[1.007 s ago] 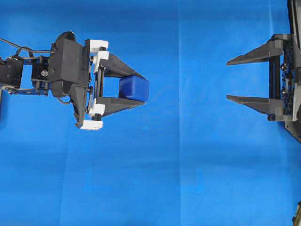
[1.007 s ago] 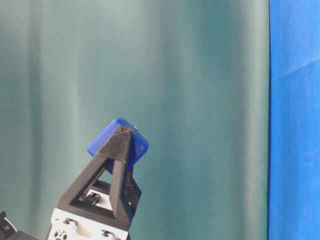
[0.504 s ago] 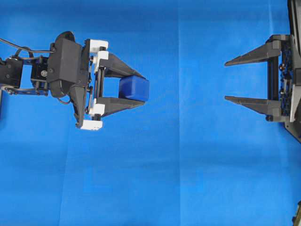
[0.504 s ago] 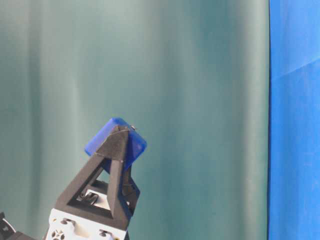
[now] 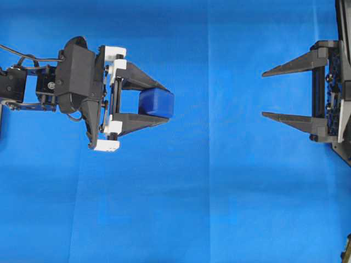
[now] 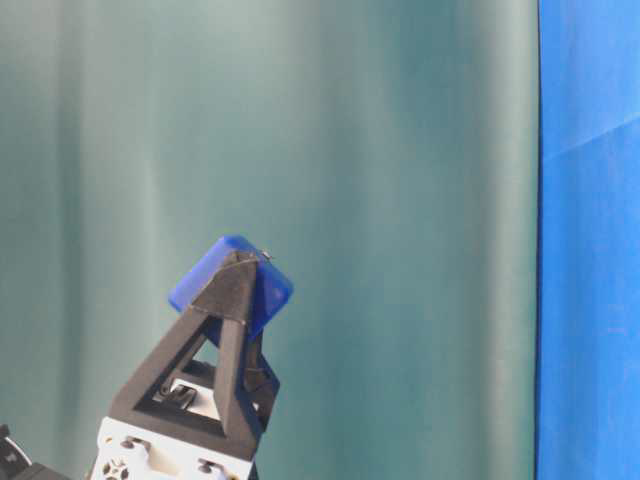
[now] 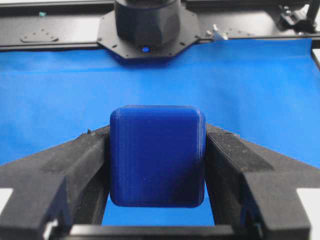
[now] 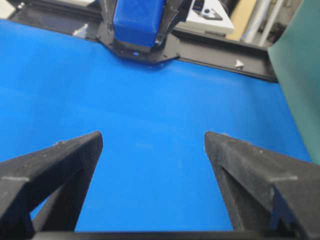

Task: Handover the blue block to the right arm after grasping it with the left arm, then place it in the designated position.
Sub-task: 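Hold the cube with the left gripper while the right gripper reorients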

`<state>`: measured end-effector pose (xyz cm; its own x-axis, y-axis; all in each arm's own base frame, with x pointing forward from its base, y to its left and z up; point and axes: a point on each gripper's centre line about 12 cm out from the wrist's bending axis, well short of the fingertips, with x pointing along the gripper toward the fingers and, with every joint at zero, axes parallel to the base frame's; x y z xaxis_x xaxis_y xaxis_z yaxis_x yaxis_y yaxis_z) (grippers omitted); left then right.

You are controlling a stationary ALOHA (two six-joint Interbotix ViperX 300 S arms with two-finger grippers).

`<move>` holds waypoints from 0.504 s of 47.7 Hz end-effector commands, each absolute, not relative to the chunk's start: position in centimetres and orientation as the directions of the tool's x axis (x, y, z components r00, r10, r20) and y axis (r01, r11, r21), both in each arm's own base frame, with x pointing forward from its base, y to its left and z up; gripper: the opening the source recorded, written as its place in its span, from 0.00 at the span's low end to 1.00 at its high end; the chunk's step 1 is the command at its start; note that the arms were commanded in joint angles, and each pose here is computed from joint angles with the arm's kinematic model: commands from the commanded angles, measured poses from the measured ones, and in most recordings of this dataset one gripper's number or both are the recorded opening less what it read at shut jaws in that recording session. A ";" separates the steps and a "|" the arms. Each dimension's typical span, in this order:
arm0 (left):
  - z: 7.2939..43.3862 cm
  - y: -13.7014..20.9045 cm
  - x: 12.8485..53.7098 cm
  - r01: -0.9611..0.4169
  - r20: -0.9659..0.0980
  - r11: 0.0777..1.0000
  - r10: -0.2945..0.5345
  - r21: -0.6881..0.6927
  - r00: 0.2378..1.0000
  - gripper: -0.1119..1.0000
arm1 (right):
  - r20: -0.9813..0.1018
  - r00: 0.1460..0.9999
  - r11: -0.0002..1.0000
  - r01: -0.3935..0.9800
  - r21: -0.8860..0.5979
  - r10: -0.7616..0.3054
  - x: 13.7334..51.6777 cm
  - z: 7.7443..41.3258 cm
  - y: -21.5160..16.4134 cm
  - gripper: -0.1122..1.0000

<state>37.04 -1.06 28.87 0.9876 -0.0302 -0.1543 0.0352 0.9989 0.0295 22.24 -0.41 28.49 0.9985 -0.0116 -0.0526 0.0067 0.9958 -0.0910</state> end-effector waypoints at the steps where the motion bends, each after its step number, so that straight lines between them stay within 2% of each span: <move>1: 30.2 -1.1 36.9 0.036 -0.113 0.999 -0.032 0.030 0.993 0.51 | -0.020 1.000 0.986 0.000 -0.168 -0.003 22.5 29.9 -0.3 0.96; 8: 30.2 -1.2 36.9 0.036 -0.112 0.999 -0.033 0.028 0.993 0.51 | -0.029 1.000 0.935 -0.018 -0.354 0.008 22.6 30.1 -0.2 0.96; 17: 30.3 -1.2 36.9 0.036 -0.110 0.999 -0.033 0.021 0.993 0.51 | -0.033 0.999 0.791 -0.039 -0.611 0.024 22.6 30.2 0.0 0.96; 24: 30.3 -1.2 36.9 0.035 -0.110 0.999 -0.033 0.013 0.993 0.51 | -0.030 0.999 0.677 -0.041 -0.735 0.029 22.6 30.4 0.0 0.96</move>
